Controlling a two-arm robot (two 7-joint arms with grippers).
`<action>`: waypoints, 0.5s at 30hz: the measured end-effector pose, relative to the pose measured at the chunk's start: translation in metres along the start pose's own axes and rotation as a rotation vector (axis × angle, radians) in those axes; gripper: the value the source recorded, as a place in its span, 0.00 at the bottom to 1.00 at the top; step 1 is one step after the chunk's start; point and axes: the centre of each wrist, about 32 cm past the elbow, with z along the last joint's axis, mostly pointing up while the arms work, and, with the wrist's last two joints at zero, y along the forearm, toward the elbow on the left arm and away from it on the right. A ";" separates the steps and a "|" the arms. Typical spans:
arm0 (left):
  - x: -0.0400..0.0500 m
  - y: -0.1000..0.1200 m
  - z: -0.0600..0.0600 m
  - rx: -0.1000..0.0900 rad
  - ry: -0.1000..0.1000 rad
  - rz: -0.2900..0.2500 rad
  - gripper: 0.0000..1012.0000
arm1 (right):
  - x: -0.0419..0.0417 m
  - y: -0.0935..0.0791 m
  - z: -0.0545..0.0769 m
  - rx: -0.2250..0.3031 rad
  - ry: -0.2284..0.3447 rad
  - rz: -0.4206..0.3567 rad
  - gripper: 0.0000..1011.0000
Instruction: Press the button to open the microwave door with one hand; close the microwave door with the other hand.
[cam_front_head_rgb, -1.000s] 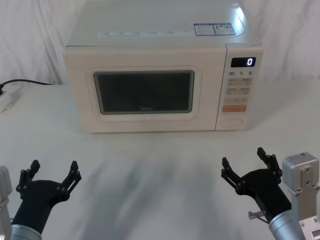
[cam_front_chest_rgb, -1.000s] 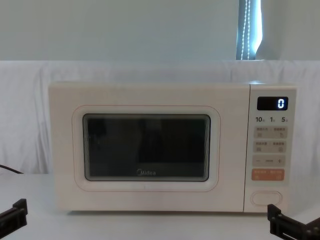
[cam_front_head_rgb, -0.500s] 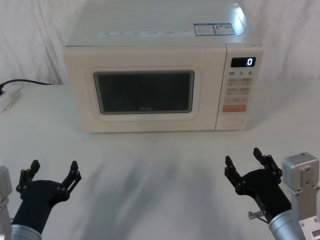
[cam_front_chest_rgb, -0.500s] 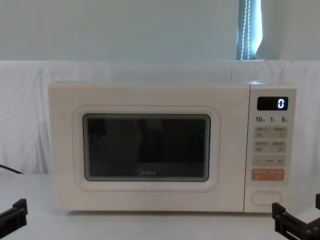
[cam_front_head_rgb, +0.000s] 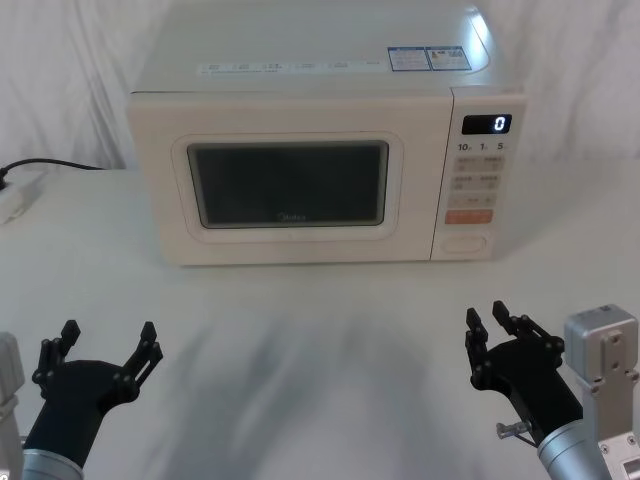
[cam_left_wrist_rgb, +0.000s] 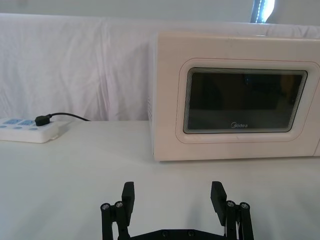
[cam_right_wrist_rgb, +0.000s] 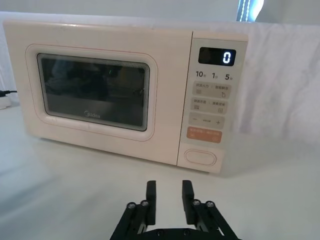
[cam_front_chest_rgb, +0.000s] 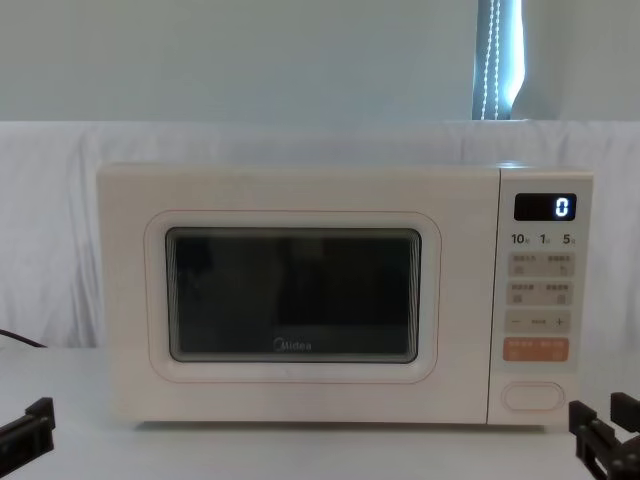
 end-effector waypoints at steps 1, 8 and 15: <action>0.0000 0.000 0.000 0.000 0.000 0.000 0.99 | 0.0000 0.000 0.000 0.000 0.000 0.000 0.33; 0.0000 0.000 0.000 0.000 0.000 0.000 0.99 | 0.0000 0.000 0.000 0.000 0.000 0.000 0.09; 0.0000 0.000 0.000 0.000 0.000 0.000 0.99 | 0.0000 0.000 0.000 0.000 0.000 0.000 0.00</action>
